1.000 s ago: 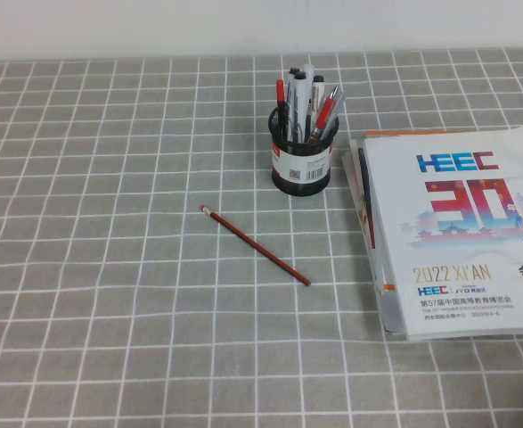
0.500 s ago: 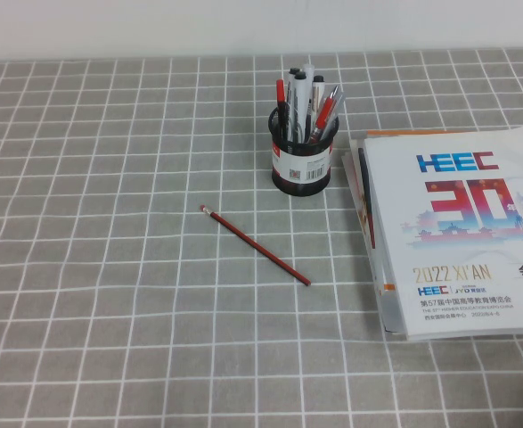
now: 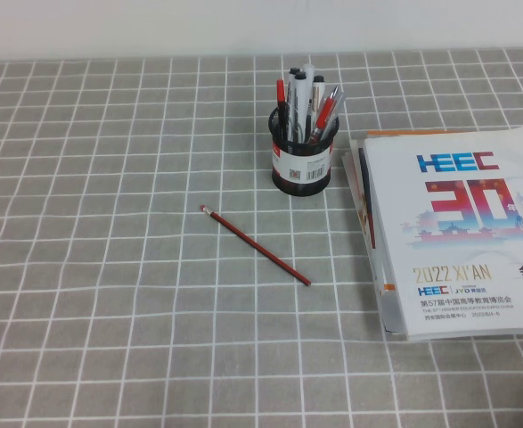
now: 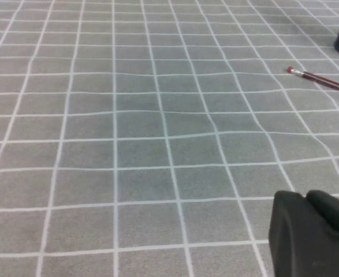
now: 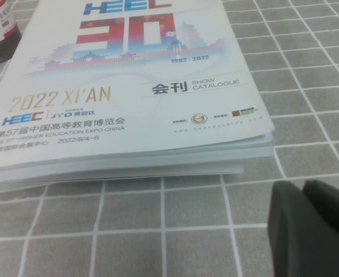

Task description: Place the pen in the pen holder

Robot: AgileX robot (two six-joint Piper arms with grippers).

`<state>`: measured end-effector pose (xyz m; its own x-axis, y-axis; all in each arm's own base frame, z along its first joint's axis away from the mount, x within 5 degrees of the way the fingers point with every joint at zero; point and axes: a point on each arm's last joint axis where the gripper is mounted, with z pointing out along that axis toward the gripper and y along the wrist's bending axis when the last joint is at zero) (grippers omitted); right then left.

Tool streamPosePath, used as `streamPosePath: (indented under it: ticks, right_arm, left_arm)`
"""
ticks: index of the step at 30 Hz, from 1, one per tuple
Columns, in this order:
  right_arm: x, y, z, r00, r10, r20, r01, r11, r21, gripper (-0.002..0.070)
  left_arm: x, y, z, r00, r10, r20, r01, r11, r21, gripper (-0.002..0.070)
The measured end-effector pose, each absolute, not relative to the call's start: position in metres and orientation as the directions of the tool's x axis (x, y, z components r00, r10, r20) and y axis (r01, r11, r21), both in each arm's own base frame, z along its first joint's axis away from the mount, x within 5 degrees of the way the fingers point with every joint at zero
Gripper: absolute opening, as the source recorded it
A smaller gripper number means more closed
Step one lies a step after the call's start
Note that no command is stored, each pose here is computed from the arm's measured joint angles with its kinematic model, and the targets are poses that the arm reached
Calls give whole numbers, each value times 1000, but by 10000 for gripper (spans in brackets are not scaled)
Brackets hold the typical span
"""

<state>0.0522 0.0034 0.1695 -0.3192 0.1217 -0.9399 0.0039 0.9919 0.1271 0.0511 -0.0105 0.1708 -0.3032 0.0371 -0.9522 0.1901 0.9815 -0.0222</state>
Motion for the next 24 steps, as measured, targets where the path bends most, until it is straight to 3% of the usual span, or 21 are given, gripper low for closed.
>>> streamPosePath:
  ticks: [9,15,18,20,22,24]
  right_arm:
    - [52,4,170,-316,145,-938,2,988,152,-13]
    - [52,13,173,-313,380,-870,-16,914,405,-13]
    - [52,21,179,-314,611,-727,-33,758,651,-13]
    - [52,26,185,-317,771,-552,-45,569,821,-13]
    - [52,28,192,-316,871,-376,-53,380,924,-13]
    - [52,28,195,-308,907,-286,-55,283,958,-13]
  left_arm:
    - [52,-8,171,-305,24,-952,146,989,-22,-5]
    - [52,-8,171,-305,21,-952,138,990,-22,-5]
    - [52,-8,171,-305,21,-952,138,990,-22,-5]
    - [52,-8,171,-305,21,-952,138,990,-22,-5]
    - [52,-8,171,-305,21,-952,138,990,-22,-5]
    - [52,-8,171,-305,21,-952,138,990,-22,-5]
